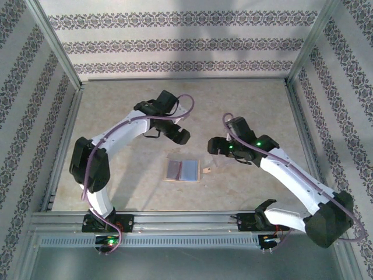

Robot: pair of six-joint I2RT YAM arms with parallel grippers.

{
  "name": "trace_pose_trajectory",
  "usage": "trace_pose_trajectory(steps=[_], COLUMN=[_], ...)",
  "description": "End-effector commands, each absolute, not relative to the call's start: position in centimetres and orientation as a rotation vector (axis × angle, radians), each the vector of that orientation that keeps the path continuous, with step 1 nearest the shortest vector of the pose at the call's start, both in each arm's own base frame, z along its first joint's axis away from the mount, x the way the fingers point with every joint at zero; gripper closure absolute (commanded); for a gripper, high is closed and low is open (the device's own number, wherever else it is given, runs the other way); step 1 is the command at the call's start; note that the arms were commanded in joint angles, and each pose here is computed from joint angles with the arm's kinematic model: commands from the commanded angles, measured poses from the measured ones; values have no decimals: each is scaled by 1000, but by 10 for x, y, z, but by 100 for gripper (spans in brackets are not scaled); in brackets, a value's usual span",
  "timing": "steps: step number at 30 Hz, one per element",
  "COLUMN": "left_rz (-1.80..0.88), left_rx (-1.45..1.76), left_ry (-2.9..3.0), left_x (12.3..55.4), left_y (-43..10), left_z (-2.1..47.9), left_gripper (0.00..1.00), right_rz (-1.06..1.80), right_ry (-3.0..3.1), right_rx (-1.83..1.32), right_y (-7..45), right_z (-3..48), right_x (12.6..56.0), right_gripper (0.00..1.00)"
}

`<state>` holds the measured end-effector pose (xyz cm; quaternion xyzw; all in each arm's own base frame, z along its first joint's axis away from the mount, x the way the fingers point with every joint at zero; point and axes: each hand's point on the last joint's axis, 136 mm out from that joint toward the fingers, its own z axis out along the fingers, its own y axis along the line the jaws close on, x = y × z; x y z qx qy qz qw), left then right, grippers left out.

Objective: Put the credit cards into the card holder

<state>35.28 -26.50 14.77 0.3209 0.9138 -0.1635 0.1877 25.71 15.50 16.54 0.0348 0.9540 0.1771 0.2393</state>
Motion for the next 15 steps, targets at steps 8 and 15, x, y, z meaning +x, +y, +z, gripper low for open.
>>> trace_pose_trajectory(steps=[8,15], left_rz=[-486,-526], left_rx=[1069,1181], left_ry=[2537,2537], left_x=[351,337], left_y=[-342,-387], left_z=[136,118], left_gripper=[2,3], right_rz=[316,259], right_ry=[2630,2653], right_rx=[188,251], right_y=[90,67], right_z=[170,155], right_x=[268,281], right_gripper=[17,17])
